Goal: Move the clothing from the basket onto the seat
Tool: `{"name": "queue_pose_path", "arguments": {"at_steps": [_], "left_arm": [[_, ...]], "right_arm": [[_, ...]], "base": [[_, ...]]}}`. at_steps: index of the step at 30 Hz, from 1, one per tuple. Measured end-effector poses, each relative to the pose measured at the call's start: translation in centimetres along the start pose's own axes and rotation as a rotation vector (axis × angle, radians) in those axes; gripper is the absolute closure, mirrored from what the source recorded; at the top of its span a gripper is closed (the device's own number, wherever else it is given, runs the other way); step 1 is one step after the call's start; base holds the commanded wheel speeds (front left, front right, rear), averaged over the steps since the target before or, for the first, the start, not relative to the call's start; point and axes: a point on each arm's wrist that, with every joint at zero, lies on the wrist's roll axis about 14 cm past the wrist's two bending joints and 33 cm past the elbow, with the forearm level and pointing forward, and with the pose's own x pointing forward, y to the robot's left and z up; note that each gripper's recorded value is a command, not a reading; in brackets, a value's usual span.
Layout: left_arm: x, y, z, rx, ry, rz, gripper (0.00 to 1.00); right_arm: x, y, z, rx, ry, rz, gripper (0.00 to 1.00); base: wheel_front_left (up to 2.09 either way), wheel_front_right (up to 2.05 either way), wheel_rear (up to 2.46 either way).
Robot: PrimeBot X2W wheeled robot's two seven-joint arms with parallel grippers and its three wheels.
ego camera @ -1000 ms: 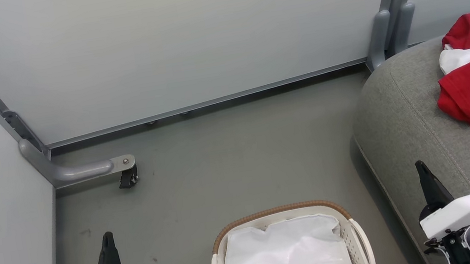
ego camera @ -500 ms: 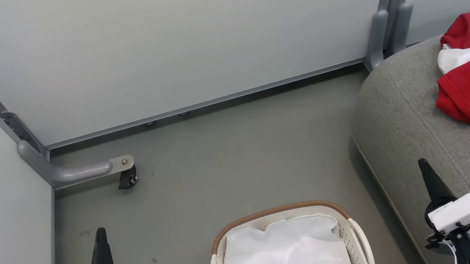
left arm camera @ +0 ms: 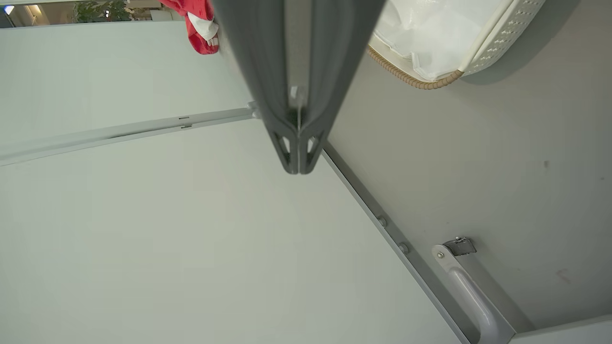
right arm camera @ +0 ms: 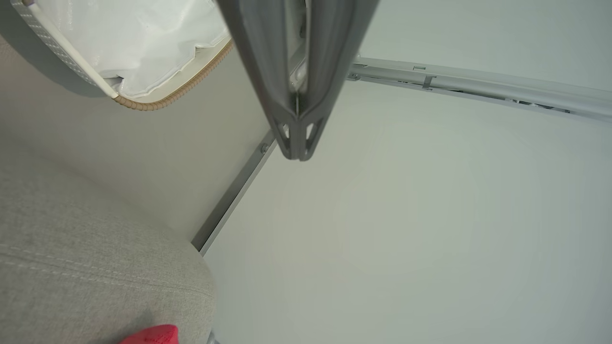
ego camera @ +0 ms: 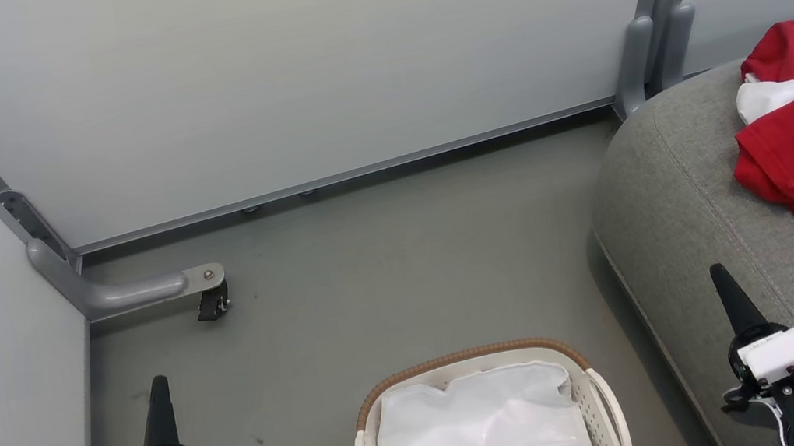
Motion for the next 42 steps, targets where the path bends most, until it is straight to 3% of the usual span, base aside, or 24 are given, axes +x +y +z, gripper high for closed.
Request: {"name": "queue_pose_path", "arguments": {"at_steps": [42], "left_arm": [[0.8,-2.1,1.8,-0.313,-0.012,-0.09,1.0]], "right_arm": [[0.0,1.0,1.4,0.35,-0.009,0.047,1.0]], "base": [[0.0,0.0,0.0]]}}
